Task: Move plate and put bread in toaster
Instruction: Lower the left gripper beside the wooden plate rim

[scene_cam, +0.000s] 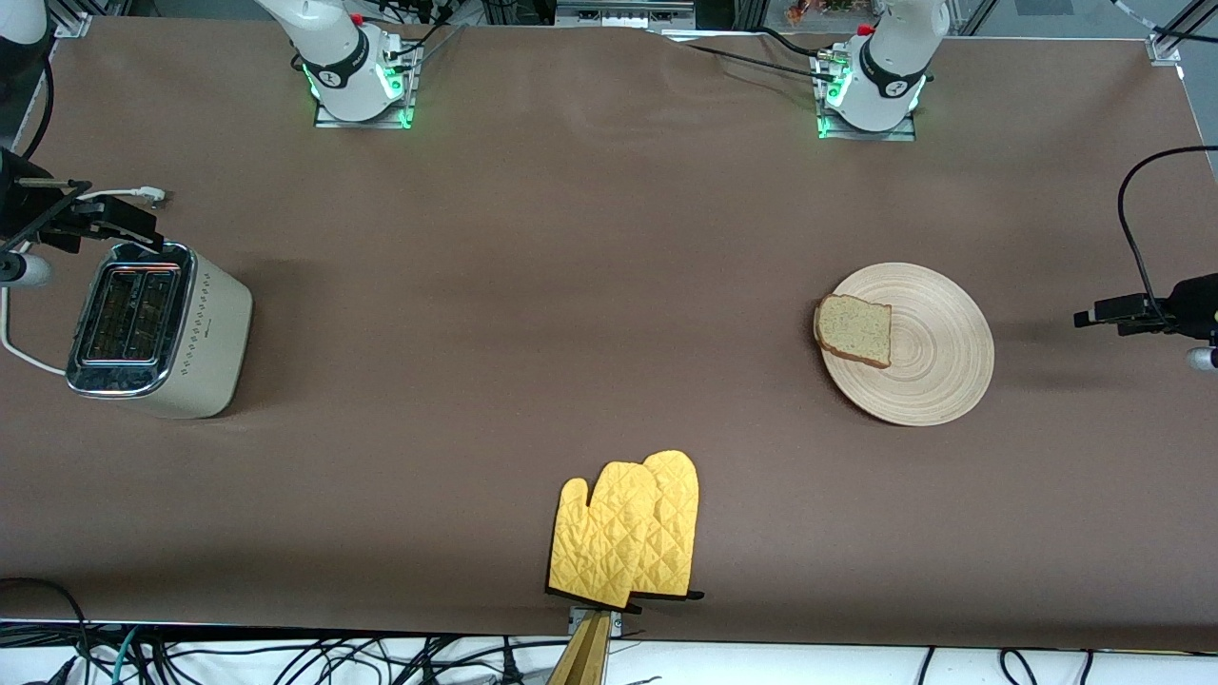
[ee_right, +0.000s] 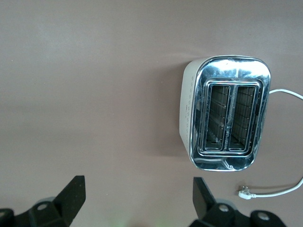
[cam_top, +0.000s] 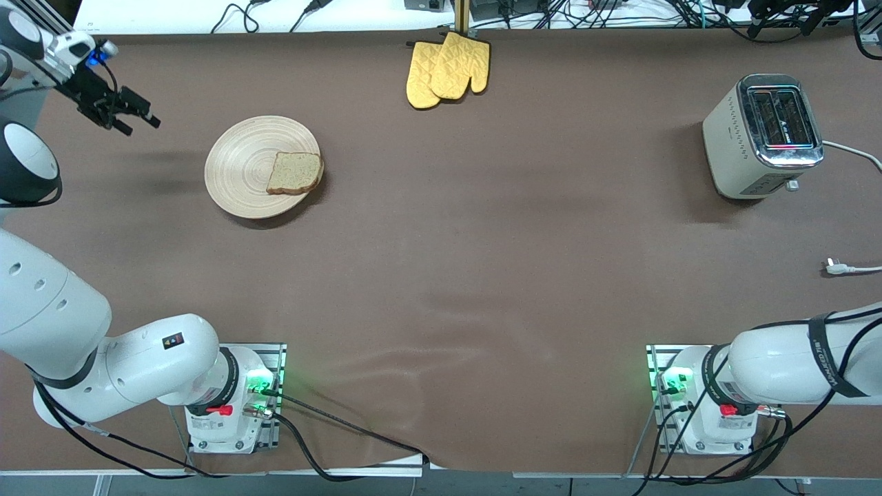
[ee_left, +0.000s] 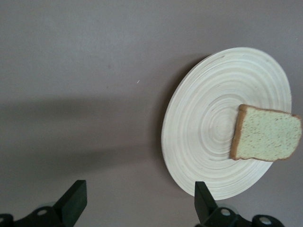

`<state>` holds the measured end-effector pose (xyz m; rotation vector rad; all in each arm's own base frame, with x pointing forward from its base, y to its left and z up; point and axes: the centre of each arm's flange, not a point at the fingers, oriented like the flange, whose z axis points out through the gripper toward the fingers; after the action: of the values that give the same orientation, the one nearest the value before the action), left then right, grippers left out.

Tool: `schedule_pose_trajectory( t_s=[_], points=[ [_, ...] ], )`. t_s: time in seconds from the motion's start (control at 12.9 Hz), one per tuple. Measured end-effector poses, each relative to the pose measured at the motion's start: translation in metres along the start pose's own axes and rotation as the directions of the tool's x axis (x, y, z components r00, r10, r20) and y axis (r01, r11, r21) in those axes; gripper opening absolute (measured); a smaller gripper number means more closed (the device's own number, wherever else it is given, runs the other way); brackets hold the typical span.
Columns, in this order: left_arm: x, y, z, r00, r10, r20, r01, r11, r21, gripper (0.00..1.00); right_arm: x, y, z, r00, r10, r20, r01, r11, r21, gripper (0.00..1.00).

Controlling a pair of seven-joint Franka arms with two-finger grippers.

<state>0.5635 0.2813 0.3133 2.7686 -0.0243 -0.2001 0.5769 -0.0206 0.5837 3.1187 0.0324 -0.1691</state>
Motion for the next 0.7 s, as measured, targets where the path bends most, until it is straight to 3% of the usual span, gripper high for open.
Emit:
schedule_pose_trajectory(
  t_s=[0.7],
  points=[
    [0.006, -0.038, 0.072, 1.0, -0.009, -0.003, 0.009, 0.982, -0.189, 1.0, 0.0, 0.0, 0.0, 1.0, 0.0, 0.001, 0.0, 1.0, 0.0, 1.0]
  ],
)
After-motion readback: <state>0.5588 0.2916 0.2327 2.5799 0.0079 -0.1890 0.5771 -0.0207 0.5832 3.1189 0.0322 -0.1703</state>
